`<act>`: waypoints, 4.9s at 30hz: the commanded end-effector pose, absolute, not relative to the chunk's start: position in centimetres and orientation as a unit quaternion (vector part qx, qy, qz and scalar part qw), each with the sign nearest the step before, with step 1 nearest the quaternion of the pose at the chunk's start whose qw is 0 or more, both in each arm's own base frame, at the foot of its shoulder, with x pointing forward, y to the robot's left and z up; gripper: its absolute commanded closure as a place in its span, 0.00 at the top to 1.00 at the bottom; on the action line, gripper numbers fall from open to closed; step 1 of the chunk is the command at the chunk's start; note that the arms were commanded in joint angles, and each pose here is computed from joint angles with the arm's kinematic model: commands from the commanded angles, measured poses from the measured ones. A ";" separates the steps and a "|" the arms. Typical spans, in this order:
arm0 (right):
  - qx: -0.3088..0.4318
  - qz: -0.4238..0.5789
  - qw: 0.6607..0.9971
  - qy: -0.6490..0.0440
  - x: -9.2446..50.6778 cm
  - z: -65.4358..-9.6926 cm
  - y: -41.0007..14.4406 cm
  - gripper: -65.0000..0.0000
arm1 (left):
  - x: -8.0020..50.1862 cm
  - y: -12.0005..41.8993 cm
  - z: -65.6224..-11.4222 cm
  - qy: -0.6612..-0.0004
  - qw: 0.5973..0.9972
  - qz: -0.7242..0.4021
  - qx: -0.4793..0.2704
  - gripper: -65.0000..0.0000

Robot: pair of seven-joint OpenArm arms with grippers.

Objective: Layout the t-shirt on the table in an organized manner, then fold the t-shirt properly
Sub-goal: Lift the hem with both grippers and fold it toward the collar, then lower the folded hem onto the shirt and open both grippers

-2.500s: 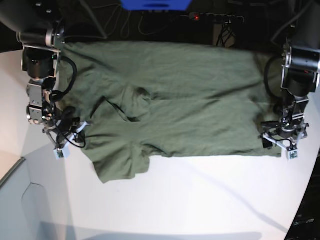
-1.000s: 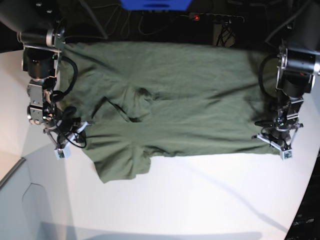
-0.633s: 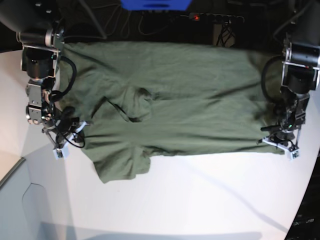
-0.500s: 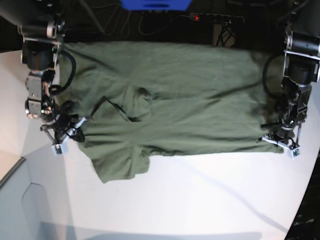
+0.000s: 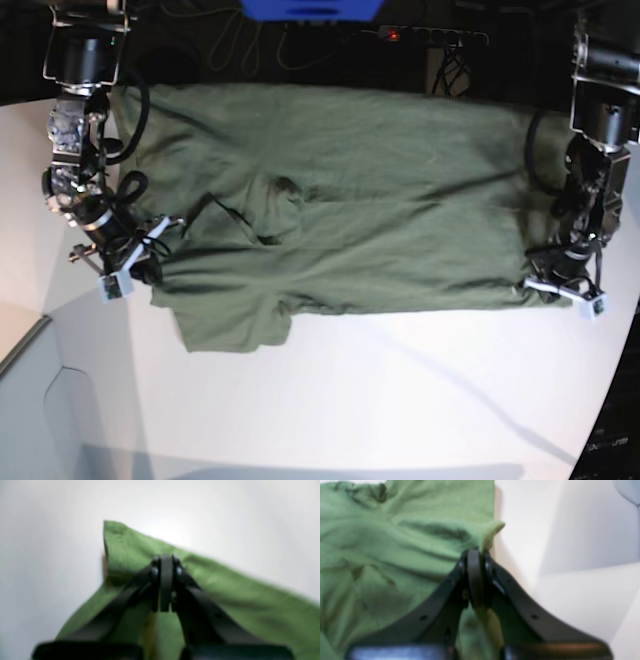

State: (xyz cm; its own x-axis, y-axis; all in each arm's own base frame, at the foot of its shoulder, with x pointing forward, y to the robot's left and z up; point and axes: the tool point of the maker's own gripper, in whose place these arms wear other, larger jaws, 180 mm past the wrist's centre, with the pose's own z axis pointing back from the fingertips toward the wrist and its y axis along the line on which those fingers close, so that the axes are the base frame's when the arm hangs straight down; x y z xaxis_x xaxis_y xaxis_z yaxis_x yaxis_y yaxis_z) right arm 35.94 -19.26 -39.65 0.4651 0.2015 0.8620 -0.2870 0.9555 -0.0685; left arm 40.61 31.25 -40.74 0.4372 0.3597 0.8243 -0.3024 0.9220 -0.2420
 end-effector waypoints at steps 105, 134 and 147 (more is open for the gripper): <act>0.019 0.089 0.838 -0.538 26.0 -36.9 -19.8 0.39 | 32.6 35.4 -39.9 -0.488 0.831 0.268 0.010 0.00; 0.020 0.088 0.840 -0.535 25.7 -37.1 -19.8 0.38 | 30.6 35.9 -43.9 -0.439 0.850 0.291 0.016 0.66; 0.020 0.088 0.839 -0.537 25.9 -37.0 -19.8 0.38 | 30.6 36.0 -43.8 -0.440 0.849 0.293 0.016 0.00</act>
State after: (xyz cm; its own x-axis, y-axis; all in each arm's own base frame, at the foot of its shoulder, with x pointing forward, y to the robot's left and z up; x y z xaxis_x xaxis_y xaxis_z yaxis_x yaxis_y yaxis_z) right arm 25.26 -19.84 -38.31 0.4556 0.1266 0.8812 -0.1606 0.9853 -0.0585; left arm 29.59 34.94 -45.45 0.4790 0.5029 0.7194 -0.5175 0.8238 -0.2313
